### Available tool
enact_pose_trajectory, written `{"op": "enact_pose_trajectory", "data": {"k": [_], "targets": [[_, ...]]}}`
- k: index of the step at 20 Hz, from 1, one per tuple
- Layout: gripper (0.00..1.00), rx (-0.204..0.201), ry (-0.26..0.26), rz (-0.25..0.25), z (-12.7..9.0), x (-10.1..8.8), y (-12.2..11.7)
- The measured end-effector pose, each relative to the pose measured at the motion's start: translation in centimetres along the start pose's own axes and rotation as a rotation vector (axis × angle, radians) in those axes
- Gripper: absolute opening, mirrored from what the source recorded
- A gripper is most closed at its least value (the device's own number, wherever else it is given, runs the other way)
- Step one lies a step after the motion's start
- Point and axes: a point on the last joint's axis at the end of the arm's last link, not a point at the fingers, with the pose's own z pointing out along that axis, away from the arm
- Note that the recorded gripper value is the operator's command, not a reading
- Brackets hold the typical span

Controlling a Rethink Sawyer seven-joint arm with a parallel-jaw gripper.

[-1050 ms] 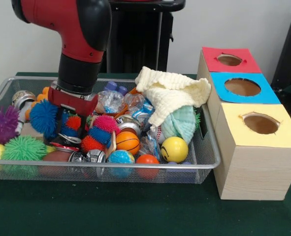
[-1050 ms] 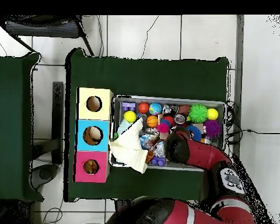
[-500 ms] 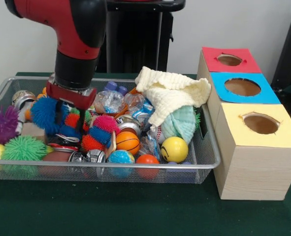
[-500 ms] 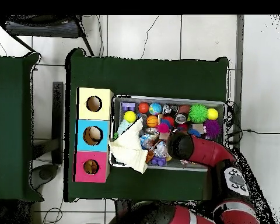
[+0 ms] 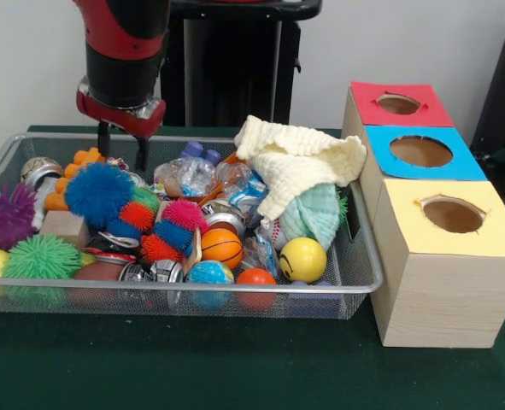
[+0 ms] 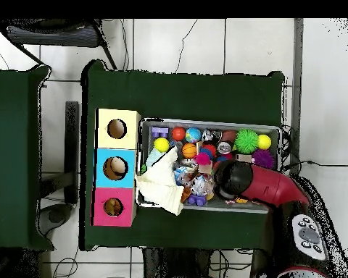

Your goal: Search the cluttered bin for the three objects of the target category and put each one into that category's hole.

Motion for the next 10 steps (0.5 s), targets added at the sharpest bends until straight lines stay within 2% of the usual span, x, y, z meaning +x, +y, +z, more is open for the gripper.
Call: {"op": "enact_pose_trajectory", "data": {"k": [4, 10], "targets": [[1.00, 0.000, -0.022, 0.019, -1.4, -0.8, -1.2], [1.00, 0.005, -0.042, 0.029, -1.2, -1.1, -2.7]]}}
